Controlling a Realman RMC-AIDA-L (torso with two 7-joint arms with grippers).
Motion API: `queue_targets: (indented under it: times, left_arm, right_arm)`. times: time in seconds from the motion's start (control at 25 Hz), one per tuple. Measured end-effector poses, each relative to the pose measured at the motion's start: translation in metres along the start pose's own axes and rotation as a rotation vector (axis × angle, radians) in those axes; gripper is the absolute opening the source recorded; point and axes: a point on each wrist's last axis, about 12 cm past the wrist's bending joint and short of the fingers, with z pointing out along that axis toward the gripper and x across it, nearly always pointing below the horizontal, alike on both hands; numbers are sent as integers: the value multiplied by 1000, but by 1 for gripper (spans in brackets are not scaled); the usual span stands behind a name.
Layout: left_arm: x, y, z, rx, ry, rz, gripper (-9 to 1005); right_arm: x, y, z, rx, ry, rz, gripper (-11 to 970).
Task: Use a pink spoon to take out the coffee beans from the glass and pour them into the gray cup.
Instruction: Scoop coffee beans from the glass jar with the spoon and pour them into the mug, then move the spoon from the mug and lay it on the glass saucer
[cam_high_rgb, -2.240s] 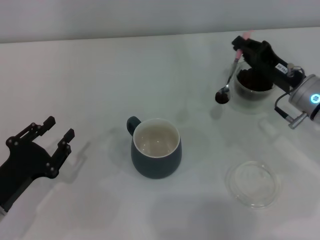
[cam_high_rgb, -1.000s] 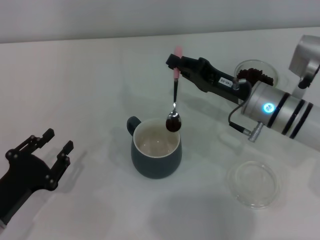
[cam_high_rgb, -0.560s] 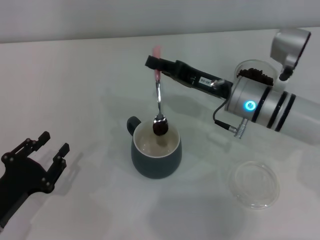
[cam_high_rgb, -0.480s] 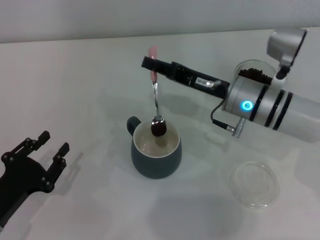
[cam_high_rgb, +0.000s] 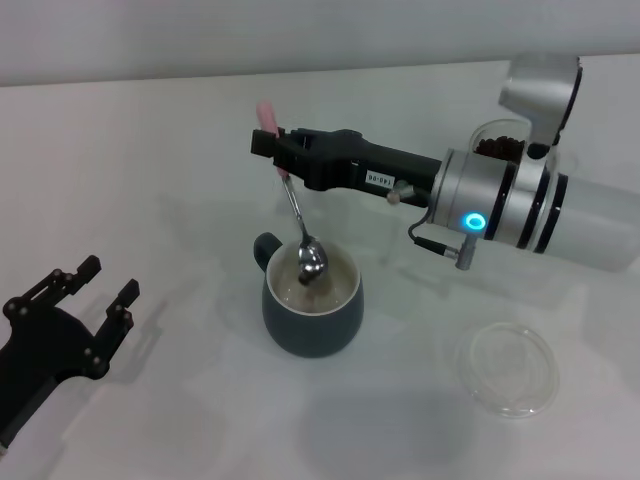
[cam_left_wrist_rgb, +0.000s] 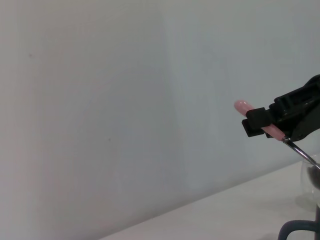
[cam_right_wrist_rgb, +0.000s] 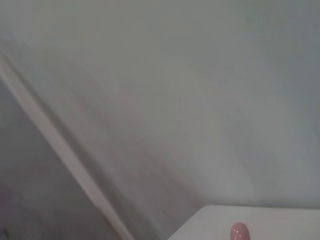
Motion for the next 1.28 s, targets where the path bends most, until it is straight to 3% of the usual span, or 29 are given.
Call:
queue_targets:
  times: [0.2,0.68,1.0,1.28]
  left_arm:
    - [0,1,1,-1,-2,2,461]
    - [-1,1,1,-10,-5,-1,461]
    - [-1,2,1,-23,-10,-3,460]
    - [-2,6,0,-49,-18,-4,462]
  right_arm:
    - [1,4,-1,-25,-6,-88,144]
    - [-7,-2,-26,-33,-108,96,144]
    - [-12,-19,-82,46,-185,112,144]
    - [-2,-26,-134,161,-244,138,144]
